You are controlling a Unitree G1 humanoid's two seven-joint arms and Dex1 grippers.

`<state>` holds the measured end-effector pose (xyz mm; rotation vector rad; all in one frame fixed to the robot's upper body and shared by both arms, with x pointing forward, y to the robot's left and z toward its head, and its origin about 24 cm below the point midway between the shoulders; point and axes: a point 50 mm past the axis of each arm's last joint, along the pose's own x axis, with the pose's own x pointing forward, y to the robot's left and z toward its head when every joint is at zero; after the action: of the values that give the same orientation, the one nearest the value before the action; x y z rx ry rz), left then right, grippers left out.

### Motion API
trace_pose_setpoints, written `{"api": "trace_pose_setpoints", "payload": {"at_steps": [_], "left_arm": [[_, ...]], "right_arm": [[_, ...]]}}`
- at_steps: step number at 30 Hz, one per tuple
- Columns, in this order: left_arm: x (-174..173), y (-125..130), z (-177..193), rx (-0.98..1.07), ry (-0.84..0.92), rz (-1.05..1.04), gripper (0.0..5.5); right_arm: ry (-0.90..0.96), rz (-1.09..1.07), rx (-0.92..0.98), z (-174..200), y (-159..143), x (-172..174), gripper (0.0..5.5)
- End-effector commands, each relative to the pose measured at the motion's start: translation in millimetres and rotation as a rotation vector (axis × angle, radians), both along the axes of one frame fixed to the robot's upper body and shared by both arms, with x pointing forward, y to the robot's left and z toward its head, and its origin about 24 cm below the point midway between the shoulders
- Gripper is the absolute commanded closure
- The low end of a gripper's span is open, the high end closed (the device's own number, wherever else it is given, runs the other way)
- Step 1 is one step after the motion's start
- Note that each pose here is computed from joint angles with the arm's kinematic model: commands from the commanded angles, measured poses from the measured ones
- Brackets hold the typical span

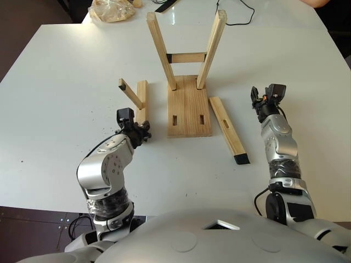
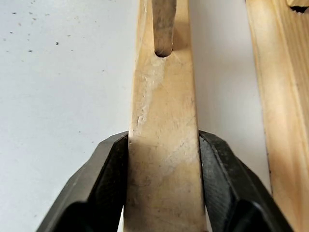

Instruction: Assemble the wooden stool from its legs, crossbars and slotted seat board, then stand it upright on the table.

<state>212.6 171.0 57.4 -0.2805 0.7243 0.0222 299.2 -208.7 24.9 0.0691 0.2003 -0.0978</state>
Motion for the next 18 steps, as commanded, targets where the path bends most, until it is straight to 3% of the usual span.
{"api": "trace_pose_setpoints", "payload": {"at_steps": [1, 3, 6, 10, 12, 14, 16, 18], "left_arm": [[-0.1, -2.3, -12.7, -0.093, 0.073, 0.023, 3.5], [24.5, 9.9, 6.8, -0.119, -0.077, 0.109, 3.5], [74.6, 32.7, 74.8, -0.33, -0.503, 0.192, 3.5], [87.2, 44.5, 145.9, -0.608, -0.907, 0.046, 3.5], [78.6, 42.5, 175.4, -0.701, -1.068, -0.158, 3.5], [66.4, 37.2, 195.9, -0.733, -1.185, -0.37, 3.5], [53.8, 26.5, 203.6, -0.747, -1.229, -0.586, 3.5], [42.8, 15.1, 201.4, -0.733, -1.211, -0.777, 3.5]], "right_arm": [[-0.064, -0.053, 0.016, 22.3, -3.3, 11.4, 3.04], [-0.137, -0.044, 0.013, 45.8, -0.5, 19.9, 3.04], [-0.333, 0.078, -0.118, 108.9, 21.4, 33.8, 3.04], [-0.589, 0.225, -0.086, 193.0, 51.9, 39.6, 3.04], [-0.64, 0.277, 0.025, 219.9, 58.0, 41.4, 3.04], [-0.575, 0.418, 0.326, 224.6, 65.5, 44.2, 3.04], [-0.5, 0.583, 0.576, 222.1, 72.2, 41.9, 3.04], [-0.514, 0.776, 0.643, 227.4, 80.6, 28.2, 3.04]]}}
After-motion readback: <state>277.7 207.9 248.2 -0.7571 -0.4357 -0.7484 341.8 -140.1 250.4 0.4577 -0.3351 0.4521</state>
